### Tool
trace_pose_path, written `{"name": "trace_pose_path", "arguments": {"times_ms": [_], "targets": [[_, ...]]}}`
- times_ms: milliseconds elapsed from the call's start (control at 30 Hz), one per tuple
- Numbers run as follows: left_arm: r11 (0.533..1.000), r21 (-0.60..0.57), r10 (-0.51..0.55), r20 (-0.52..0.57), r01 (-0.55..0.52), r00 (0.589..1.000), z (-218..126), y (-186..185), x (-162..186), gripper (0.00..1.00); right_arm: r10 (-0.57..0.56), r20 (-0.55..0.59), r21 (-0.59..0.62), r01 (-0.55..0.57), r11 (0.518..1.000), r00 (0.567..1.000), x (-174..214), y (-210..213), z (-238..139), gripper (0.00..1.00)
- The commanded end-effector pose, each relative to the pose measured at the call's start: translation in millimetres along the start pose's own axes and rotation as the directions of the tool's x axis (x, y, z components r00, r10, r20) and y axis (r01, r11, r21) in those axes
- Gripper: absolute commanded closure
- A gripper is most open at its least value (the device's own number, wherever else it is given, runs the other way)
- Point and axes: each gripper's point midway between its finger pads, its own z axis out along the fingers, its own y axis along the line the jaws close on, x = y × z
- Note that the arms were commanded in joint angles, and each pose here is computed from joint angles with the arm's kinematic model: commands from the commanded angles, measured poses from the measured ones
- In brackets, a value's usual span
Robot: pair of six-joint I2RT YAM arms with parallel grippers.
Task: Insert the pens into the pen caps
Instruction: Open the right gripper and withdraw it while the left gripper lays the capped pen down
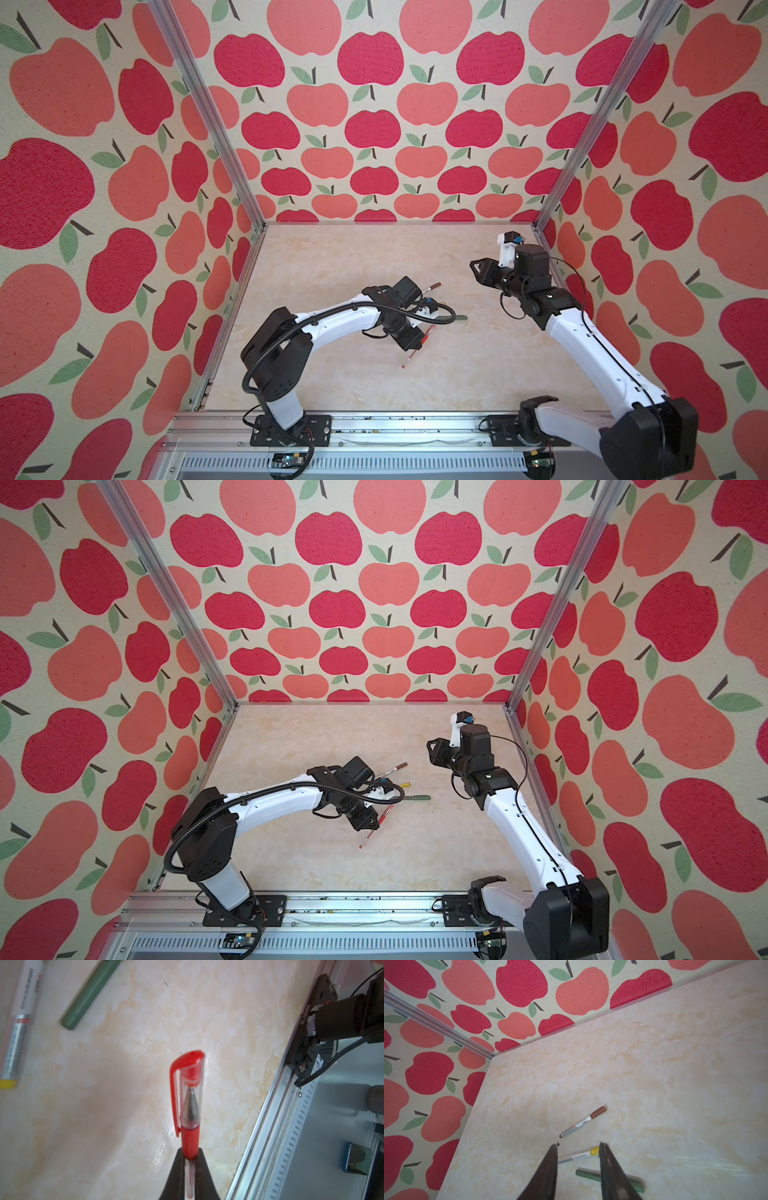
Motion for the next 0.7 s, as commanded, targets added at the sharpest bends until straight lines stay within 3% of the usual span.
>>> {"name": "trace_pose_path", "arguments": {"times_ms": [0,133,400,567,667], "targets": [[0.996,-0.030,0.075,-0.228,-0.084,0.971,19,5,34,1.00,0.034,0.013,0.028,-0.034,0.999,0.999,2,-9,-7,0.64],[0.991,-0.029,0.117,-0.309,-0.132,0.944,37,3,38,1.00,0.044,0.011,0.022,-0.045,0.999,0.999,5,-12,-7,0.64],[0.987,-0.039,0.135,-0.317,-0.155,0.939,44,4,32,0.60,0.051,0.010,0.017,-0.052,0.999,0.999,8,-16,-5,0.64],[0.980,-0.076,0.156,-0.257,-0.181,0.954,34,6,19,0.46,0.055,0.010,0.015,-0.055,0.998,0.998,7,-18,-4,0.63],[0.982,-0.103,0.146,-0.143,-0.161,0.979,13,9,-2,0.41,0.042,0.009,0.012,-0.042,0.999,0.999,5,-18,-2,0.62]]}}
